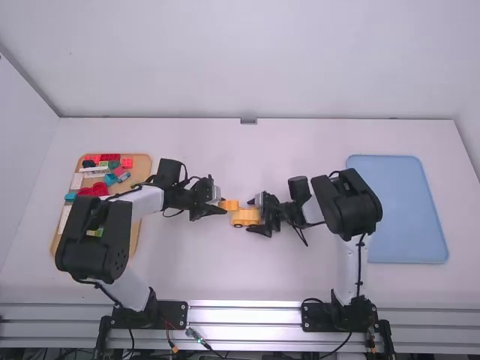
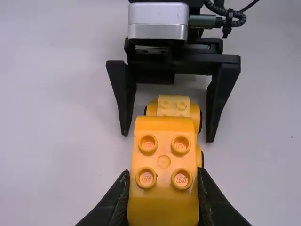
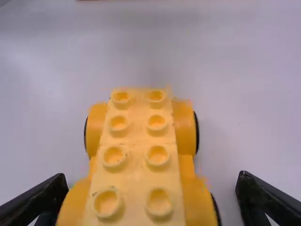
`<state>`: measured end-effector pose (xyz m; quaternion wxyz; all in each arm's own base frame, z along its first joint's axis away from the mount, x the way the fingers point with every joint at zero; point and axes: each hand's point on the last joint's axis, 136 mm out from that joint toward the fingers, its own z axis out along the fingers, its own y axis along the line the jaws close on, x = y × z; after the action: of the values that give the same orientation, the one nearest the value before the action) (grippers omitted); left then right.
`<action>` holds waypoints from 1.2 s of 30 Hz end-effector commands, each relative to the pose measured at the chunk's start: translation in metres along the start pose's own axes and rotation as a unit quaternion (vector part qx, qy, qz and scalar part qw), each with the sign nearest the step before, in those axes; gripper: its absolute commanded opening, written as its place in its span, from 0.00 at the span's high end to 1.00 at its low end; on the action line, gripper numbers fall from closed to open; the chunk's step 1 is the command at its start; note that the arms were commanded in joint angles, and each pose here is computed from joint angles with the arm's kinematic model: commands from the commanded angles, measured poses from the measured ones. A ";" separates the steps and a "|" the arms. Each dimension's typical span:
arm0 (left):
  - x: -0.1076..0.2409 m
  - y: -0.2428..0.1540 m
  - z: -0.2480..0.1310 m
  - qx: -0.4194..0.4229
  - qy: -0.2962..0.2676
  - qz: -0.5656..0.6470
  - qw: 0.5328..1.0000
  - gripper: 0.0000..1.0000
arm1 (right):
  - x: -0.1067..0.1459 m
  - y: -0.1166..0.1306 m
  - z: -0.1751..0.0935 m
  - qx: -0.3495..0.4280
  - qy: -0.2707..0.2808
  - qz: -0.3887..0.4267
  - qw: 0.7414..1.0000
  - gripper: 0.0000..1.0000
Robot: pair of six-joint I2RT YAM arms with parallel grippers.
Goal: Assemble lego blocks to make yellow taxi
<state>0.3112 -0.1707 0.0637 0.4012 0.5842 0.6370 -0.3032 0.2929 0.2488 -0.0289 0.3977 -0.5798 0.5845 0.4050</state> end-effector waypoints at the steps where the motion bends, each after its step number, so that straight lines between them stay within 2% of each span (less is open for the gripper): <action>1: -0.009 -0.004 -0.001 0.006 -0.017 0.012 1.000 0.98 | 0.001 0.001 -0.003 -0.009 -0.017 0.018 1.000 0.09; 5: -0.007 -0.004 0.002 0.009 -0.017 0.012 1.000 0.98 | 0.001 0.003 -0.007 -0.011 -0.025 0.006 1.000 0.15; 8: -0.006 -0.009 0.015 0.023 -0.018 0.018 0.999 0.98 | 0.001 0.004 -0.008 -0.013 -0.027 0.007 1.000 0.29; 14: -0.007 -0.008 0.035 0.029 -0.018 0.009 0.999 0.98 | -0.001 0.009 -0.003 -0.023 -0.027 -0.004 0.999 0.41; 18: -0.002 0.003 0.038 0.005 0.000 -0.026 1.000 0.98 | 0.002 0.009 0.001 -0.020 -0.017 -0.004 1.000 0.56; 27: 0.003 0.003 0.038 0.002 0.013 -0.028 1.000 0.98 | 0.014 -0.003 0.000 0.014 0.020 0.052 0.998 0.60; 31: 0.003 0.002 0.038 0.004 0.013 -0.031 0.999 0.98 | 0.017 -0.003 0.001 0.019 0.028 0.070 0.997 0.56; 36: 0.004 -0.001 0.039 0.008 0.015 -0.039 0.999 0.98 | 0.020 -0.009 0.002 0.035 0.040 0.090 0.995 0.61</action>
<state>0.3209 -0.2004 0.0433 0.3801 0.5701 0.6620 -0.3036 0.2985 0.2495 -0.0270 0.3869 -0.5503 0.6104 0.4182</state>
